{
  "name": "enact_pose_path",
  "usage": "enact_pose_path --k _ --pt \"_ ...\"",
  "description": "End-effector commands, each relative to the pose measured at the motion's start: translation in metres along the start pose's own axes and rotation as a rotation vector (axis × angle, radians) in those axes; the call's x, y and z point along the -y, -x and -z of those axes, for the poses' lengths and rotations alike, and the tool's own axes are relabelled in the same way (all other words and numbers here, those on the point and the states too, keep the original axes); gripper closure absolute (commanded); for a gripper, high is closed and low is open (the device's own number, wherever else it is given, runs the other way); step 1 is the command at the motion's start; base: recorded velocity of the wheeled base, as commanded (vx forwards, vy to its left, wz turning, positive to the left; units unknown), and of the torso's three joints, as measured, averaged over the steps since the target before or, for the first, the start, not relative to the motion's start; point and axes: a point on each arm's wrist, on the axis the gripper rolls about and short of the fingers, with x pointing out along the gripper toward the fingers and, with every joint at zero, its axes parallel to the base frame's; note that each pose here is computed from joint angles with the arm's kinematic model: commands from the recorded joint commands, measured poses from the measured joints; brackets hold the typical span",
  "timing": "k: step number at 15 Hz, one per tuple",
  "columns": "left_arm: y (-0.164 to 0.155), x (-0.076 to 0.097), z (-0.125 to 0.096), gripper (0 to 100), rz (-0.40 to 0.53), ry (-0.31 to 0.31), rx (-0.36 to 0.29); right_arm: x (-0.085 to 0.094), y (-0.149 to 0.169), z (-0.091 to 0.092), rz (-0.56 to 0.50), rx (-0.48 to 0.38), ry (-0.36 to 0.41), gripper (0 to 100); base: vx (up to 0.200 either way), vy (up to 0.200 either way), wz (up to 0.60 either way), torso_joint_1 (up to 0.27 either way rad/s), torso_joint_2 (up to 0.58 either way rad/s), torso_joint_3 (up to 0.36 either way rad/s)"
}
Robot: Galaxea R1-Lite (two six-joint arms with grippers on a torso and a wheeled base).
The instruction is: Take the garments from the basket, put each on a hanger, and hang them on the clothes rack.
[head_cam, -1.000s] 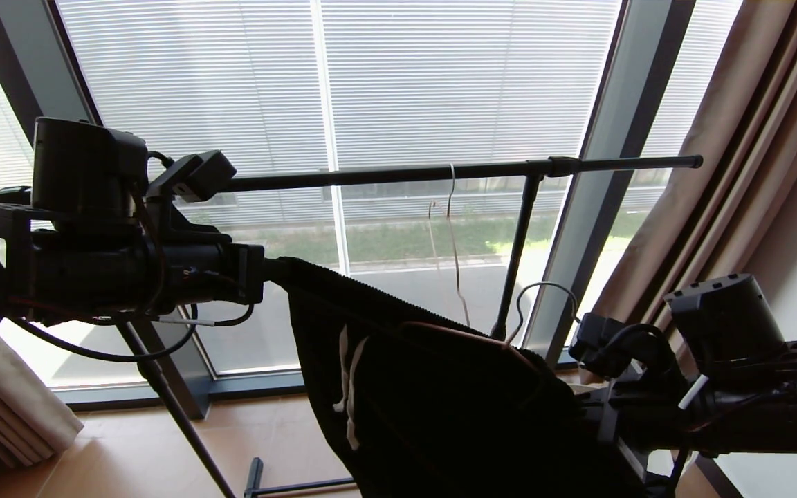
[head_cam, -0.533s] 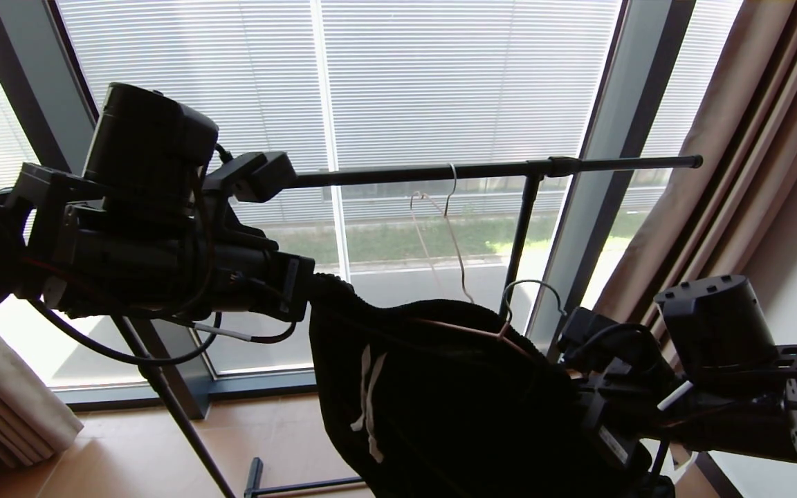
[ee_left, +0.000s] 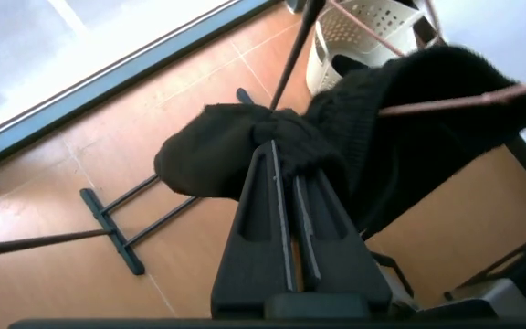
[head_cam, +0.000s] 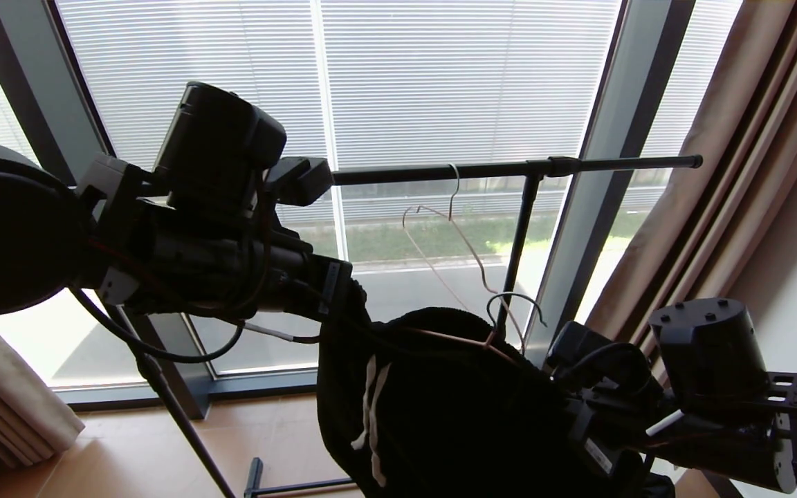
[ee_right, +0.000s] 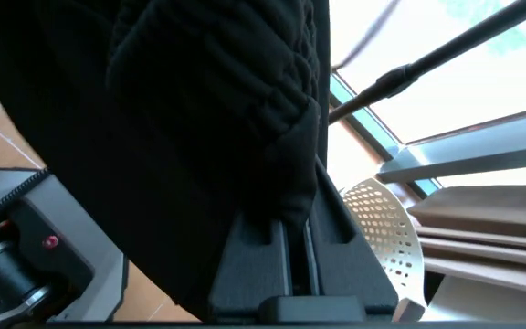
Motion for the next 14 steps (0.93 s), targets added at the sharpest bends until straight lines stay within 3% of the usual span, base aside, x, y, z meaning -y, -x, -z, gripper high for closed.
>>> enact_pose_path --k 1,3,7,8,10,14 --pt "-0.010 -0.009 -0.008 100 -0.033 0.036 -0.004 -0.004 0.002 0.003 -0.011 0.003 0.012 100 0.000 0.000 0.00 0.000 0.00 0.000" --pt "-0.020 -0.013 -0.020 100 -0.095 0.114 -0.031 -0.006 0.006 0.005 -0.006 0.047 0.064 100 0.000 0.000 0.00 0.000 0.00 0.000" --pt "-0.023 -0.007 -0.038 100 -0.103 0.146 -0.025 -0.016 0.008 0.005 -0.030 0.075 0.093 100 0.000 0.000 0.00 0.000 0.00 0.000" --pt "-0.024 0.001 -0.041 100 -0.106 0.158 -0.055 -0.019 0.011 0.003 -0.074 0.109 0.103 100 0.000 0.000 0.00 0.000 0.00 0.000" --pt "-0.022 0.015 -0.039 100 -0.114 0.135 -0.065 -0.019 0.011 -0.001 -0.080 0.147 0.100 100 0.000 0.000 0.00 0.000 0.00 0.000" --pt "-0.007 0.045 -0.036 100 -0.040 0.077 -0.052 -0.021 0.005 -0.003 -0.078 0.157 0.100 100 0.000 0.000 0.00 0.000 0.00 0.000"
